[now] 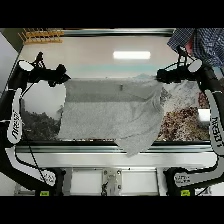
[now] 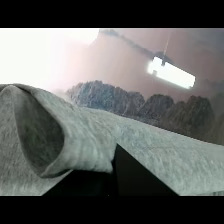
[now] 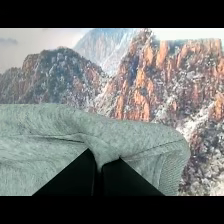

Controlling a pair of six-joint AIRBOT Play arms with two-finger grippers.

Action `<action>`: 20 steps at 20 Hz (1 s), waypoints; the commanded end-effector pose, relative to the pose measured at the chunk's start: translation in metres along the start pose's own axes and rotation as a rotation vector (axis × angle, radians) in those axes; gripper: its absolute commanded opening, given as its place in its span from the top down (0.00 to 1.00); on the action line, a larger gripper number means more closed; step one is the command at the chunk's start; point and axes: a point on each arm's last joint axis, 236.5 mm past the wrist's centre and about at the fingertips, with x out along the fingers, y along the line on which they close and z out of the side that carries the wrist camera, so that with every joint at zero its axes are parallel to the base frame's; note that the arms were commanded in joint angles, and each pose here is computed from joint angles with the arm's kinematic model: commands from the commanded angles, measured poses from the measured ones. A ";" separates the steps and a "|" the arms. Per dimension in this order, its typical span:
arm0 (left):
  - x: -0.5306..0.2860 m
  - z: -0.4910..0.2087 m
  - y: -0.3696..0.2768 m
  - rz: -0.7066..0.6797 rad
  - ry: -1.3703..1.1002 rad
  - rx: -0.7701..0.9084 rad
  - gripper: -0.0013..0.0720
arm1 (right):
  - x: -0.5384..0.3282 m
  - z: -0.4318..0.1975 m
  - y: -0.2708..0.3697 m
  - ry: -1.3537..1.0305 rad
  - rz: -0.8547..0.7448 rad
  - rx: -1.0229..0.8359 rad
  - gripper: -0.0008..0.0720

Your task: Fold the clothes and pants, and hang the long-sleeved shirts on hangers.

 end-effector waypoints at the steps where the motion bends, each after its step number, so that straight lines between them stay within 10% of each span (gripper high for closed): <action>1: -0.013 0.003 0.007 0.046 -0.048 0.038 0.97 | -0.010 -0.002 -0.011 -0.011 -0.064 -0.054 0.97; 16: 0.013 -0.181 0.136 0.254 0.168 -0.126 0.97 | 0.021 -0.191 -0.037 0.281 -0.089 0.072 0.95; 17: 0.013 -0.181 0.136 0.254 0.170 -0.126 0.87 | 0.021 -0.189 -0.035 0.276 -0.078 0.087 0.85; 19: 0.005 -0.171 0.126 0.239 0.149 -0.107 0.31 | 0.013 -0.176 -0.028 0.246 -0.063 0.086 0.39; 20: -0.006 -0.160 0.117 0.225 0.120 -0.090 0.30 | 0.001 -0.164 -0.027 0.218 -0.062 0.074 0.38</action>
